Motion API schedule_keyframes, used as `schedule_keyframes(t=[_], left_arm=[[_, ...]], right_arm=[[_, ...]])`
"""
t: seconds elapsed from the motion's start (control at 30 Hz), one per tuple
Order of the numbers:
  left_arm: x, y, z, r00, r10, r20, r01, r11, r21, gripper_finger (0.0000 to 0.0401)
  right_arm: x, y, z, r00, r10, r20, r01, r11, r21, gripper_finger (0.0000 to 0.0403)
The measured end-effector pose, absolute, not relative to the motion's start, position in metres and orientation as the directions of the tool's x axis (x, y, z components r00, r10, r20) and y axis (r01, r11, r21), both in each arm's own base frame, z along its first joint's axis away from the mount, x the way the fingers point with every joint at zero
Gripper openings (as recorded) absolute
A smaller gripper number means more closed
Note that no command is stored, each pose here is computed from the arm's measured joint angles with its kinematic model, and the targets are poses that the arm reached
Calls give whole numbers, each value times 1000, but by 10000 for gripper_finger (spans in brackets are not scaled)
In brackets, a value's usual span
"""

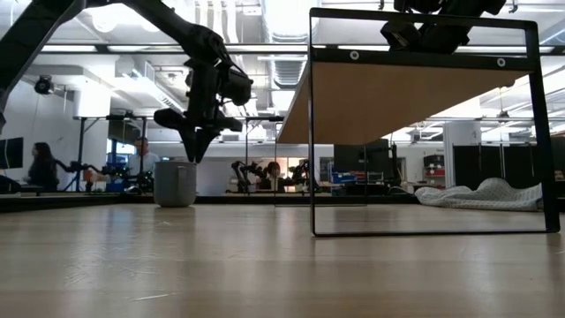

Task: Stack small to large cups/mugs on shelf
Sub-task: Put the blue mug on the shelf

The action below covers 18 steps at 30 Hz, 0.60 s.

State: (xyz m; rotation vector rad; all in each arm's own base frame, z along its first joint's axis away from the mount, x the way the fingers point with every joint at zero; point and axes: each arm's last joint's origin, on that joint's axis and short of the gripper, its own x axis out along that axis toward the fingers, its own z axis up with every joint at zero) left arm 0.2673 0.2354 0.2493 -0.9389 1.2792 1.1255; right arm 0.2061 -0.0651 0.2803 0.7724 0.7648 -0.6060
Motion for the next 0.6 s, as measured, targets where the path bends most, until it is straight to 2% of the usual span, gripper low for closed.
schedule_keyframes(t=[0.5,0.6], left_arm=[[265,233,226,-58,90,-994,-970,229,78,52],[265,232,225,-42,67,-997,-953,297,60,50]], right_arm=[[206,-65,280,582,-202,-788,720,577,385,76],[206,-65,280,582,-202,-788,720,577,385,73]])
